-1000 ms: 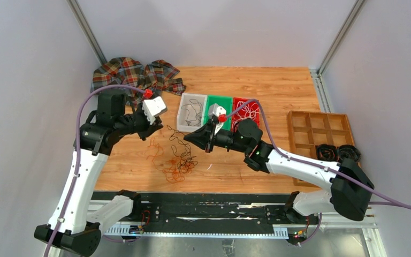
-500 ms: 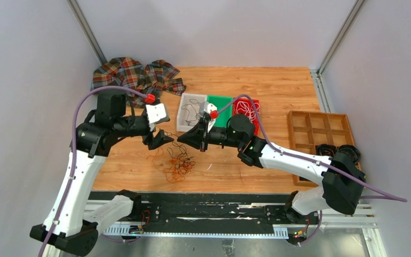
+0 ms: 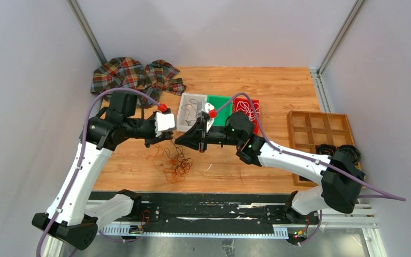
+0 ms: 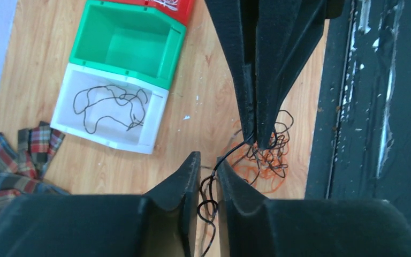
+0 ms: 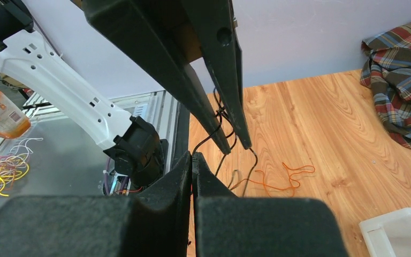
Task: Untangle the cables
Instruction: Untie the cable.
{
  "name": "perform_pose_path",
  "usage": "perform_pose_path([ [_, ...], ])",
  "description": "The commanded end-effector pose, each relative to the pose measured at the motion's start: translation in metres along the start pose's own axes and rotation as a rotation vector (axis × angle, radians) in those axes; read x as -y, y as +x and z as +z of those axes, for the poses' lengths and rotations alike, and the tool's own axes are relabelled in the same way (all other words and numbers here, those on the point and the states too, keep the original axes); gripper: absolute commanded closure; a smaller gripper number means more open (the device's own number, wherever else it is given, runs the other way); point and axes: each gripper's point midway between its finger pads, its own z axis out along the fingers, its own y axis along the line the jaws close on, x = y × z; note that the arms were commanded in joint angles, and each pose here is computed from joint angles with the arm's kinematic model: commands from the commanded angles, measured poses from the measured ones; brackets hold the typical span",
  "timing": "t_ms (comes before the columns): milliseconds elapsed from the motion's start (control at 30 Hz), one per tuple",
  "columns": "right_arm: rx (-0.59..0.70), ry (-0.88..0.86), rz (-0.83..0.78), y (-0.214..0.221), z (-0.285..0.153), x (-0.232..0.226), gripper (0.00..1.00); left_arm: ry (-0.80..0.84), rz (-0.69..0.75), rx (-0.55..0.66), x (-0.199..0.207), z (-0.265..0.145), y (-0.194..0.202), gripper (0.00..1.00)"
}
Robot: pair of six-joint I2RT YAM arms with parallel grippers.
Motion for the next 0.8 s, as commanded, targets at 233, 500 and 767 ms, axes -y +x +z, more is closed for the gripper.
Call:
perform_pose_path([
  [233,0.104,0.179,-0.035,-0.010,0.005,0.026,0.75,-0.068,-0.037,-0.012,-0.002,-0.015,-0.013,0.99],
  [500,0.174,0.351,-0.159,-0.020,0.013,0.038,0.61,-0.098,-0.160,0.025,0.001,-0.025,-0.029,0.99],
  [767,0.256,0.587,-0.222,-0.032,0.006,0.065,0.59,-0.068,-0.210,0.094,0.011,-0.035,-0.053,1.00],
])
